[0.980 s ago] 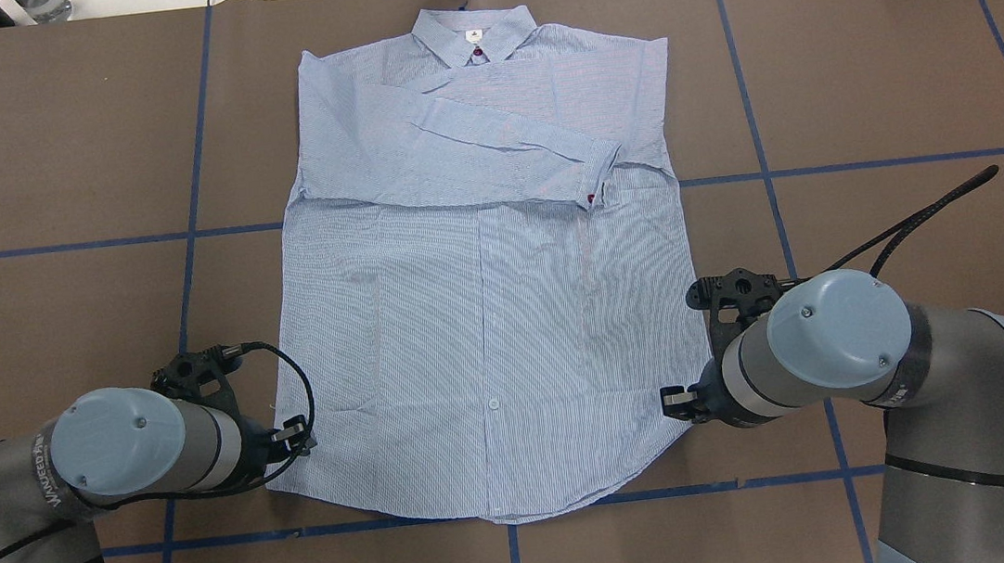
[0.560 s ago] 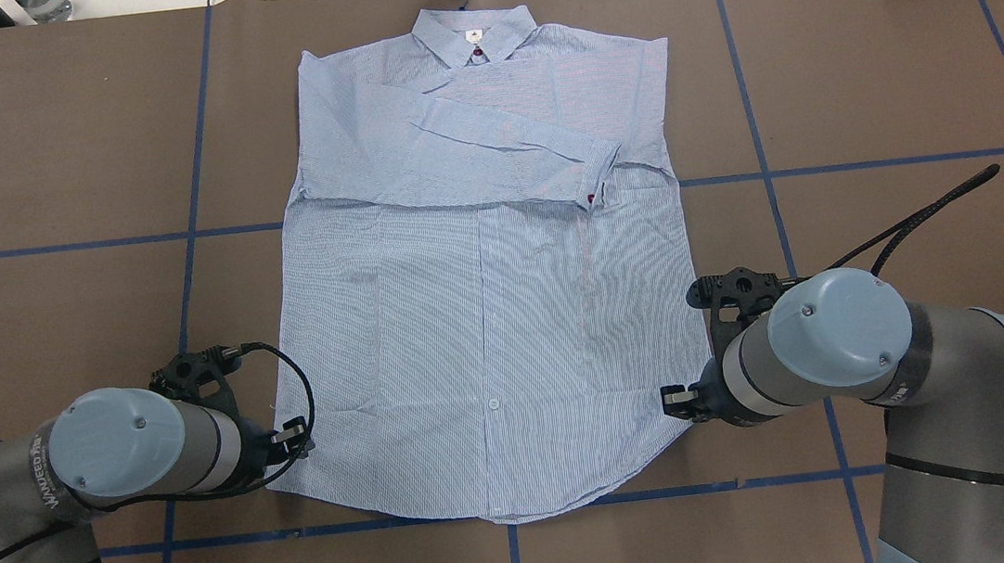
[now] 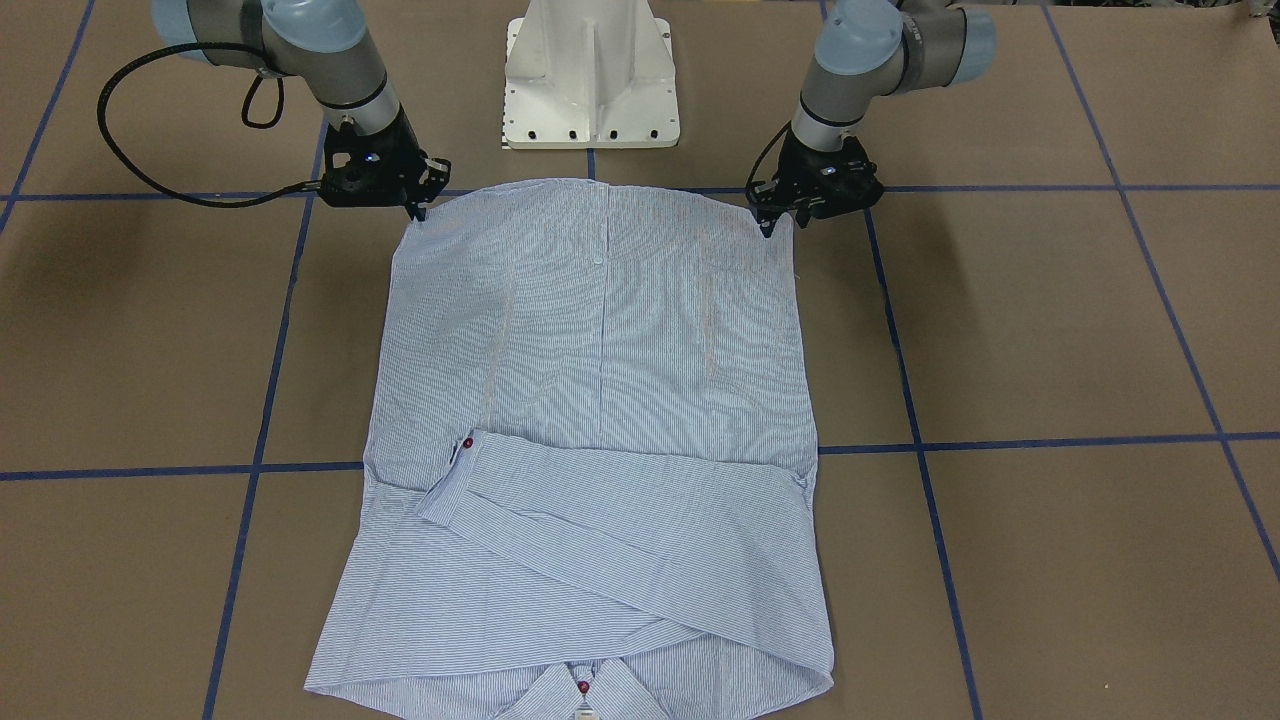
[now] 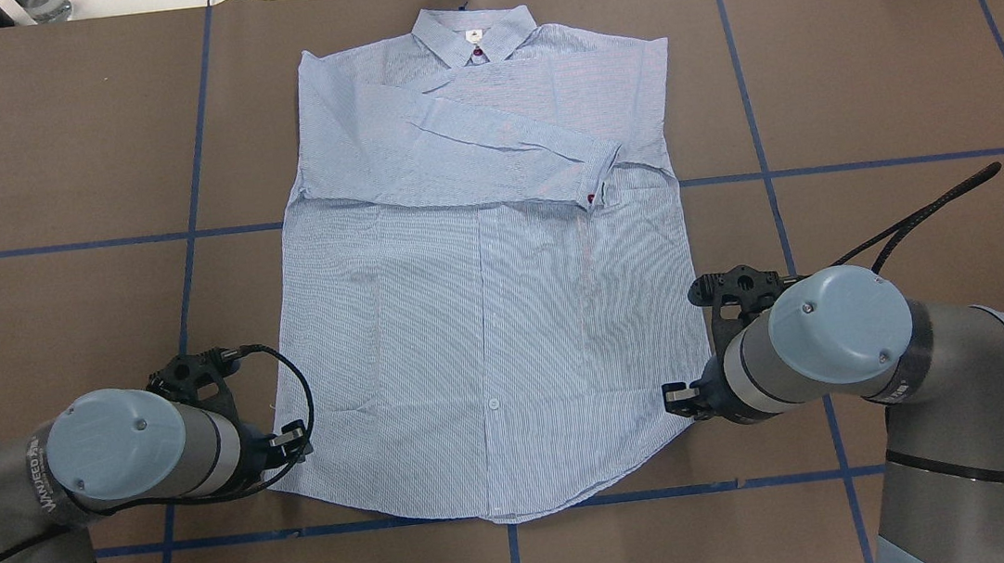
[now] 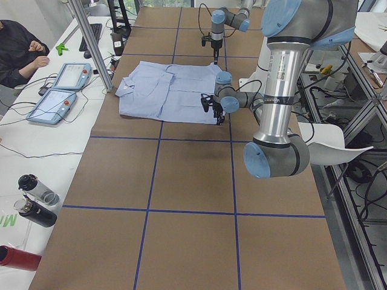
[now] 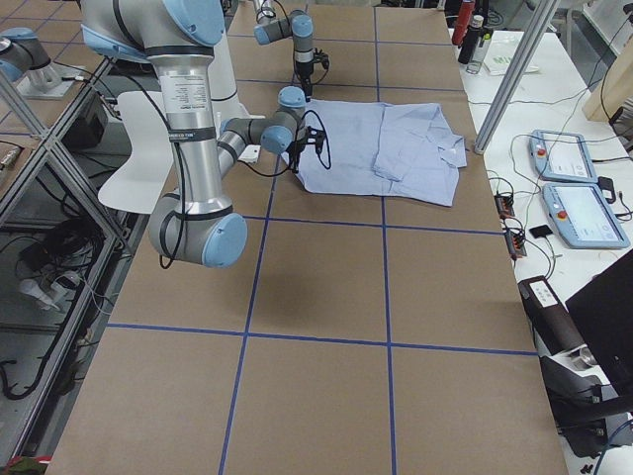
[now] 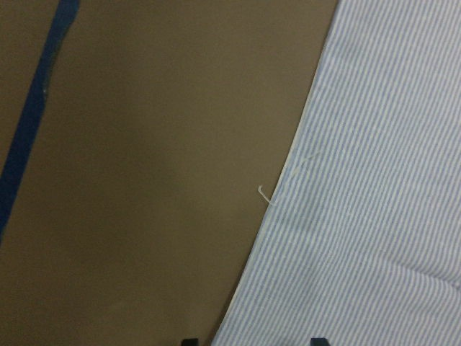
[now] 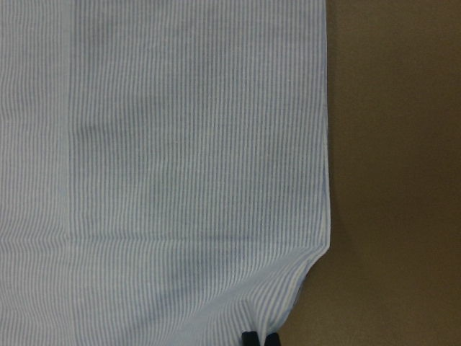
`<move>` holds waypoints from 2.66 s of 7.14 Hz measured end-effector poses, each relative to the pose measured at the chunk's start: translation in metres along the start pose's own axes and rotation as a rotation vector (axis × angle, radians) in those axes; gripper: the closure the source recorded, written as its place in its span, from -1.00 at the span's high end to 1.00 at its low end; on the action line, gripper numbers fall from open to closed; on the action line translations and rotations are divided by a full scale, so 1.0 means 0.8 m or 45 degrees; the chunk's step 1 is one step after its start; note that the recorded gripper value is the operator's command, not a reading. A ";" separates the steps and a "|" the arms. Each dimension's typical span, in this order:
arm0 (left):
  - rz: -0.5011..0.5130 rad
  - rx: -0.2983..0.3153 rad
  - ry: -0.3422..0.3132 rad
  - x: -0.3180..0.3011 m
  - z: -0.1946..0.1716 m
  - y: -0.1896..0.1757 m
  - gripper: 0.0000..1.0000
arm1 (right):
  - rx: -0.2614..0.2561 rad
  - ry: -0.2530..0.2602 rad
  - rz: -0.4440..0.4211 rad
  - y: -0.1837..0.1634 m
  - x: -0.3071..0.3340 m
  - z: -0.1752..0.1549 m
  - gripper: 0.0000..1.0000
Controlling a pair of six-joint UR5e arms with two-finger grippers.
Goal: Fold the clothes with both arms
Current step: 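Grasp the hem corners with both grippers and hold them, then lift the hem with both grippers and fold it toward the collar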
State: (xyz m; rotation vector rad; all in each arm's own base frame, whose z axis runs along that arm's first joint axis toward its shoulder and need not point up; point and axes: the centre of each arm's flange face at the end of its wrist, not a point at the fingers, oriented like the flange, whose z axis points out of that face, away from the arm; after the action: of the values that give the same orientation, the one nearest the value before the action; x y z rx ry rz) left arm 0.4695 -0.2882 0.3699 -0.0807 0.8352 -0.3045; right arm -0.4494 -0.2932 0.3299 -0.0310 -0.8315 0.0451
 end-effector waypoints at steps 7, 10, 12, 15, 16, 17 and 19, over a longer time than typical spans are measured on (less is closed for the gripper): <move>0.006 -0.009 -0.025 -0.004 0.012 0.006 -0.47 | 0.000 0.002 0.000 0.000 0.001 0.001 -1.00; 0.006 -0.010 -0.024 -0.003 0.009 0.006 -1.00 | -0.002 0.000 0.001 -0.001 0.001 0.000 -1.00; 0.008 -0.013 -0.014 -0.001 0.003 0.008 -1.00 | -0.003 -0.001 0.003 -0.002 0.001 -0.001 -1.00; 0.014 -0.019 0.021 0.010 -0.033 0.015 -1.00 | -0.022 -0.038 -0.002 -0.006 0.000 -0.019 -1.00; 0.017 -0.022 0.032 0.014 -0.055 0.020 -1.00 | -0.047 -0.071 -0.012 -0.004 -0.002 -0.030 -1.00; 0.021 -0.035 0.048 0.018 -0.083 0.028 -1.00 | -0.070 -0.116 -0.032 -0.001 -0.005 -0.039 -1.00; 0.041 -0.101 0.085 0.024 -0.138 0.051 -1.00 | -0.124 -0.218 -0.073 0.009 -0.006 -0.053 -1.00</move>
State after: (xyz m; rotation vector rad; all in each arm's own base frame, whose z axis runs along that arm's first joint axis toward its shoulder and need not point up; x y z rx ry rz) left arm 0.4094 -0.2498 0.2746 -0.1319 0.9139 -0.2449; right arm -0.4216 -0.2865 0.2971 -0.0961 -1.0052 -0.0473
